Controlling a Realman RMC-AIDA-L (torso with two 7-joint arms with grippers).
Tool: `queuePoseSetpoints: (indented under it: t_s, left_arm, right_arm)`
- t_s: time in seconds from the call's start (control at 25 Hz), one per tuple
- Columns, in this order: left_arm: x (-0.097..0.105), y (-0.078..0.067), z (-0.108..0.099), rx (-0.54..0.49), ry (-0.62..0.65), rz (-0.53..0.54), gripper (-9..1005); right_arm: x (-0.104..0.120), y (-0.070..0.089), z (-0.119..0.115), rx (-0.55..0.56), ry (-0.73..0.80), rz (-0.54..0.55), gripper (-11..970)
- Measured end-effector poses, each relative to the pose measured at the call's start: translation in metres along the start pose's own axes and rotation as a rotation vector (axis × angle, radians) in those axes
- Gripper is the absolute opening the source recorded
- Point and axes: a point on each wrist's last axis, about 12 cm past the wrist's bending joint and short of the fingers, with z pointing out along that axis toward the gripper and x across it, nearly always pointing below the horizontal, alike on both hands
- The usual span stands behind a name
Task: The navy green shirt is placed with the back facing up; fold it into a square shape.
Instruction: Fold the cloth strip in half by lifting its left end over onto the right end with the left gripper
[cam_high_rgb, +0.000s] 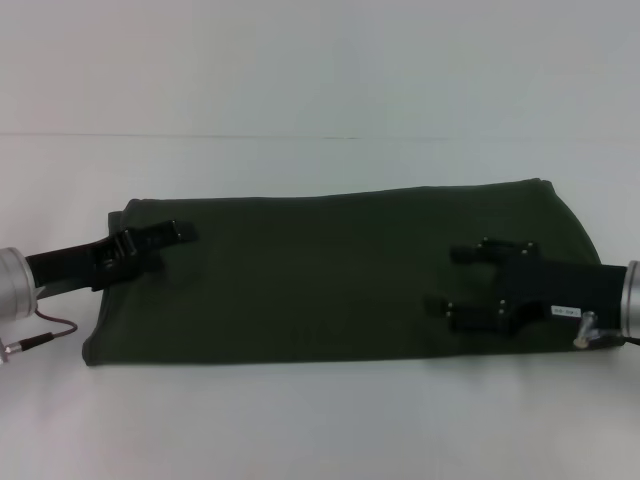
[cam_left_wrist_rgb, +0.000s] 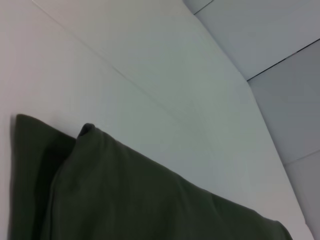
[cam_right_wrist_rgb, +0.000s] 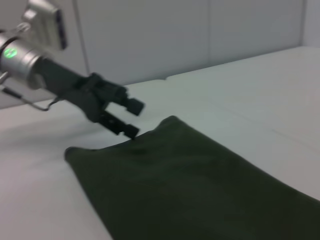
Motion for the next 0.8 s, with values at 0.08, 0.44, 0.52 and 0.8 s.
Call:
queuePoseSetpoints:
  t_s: [0.08,0.44,0.52,0.8]
  left_arm:
    - [0.001,-0.001,0.004,-0.003,0.007,-0.002,896]
    - [-0.001,0.004,0.012,-0.089,0.022,0.031,897]
    - [-0.002,0.007,0.011,-0.119,0.02,0.032,897]
    - [-0.006,0.015,0.01,-0.2,0.007,0.043,897]
  right_arm:
    - [-0.002,0.002,0.004,-0.02,0.009,-0.034,862]
    - [-0.004,0.002,0.007,-0.023,0.007,-0.038,860]
    - [-0.004,0.002,0.007,-0.019,0.005,-0.035,860]
    - [-0.006,0.001,0.008,-0.012,0.005,-0.032,861]
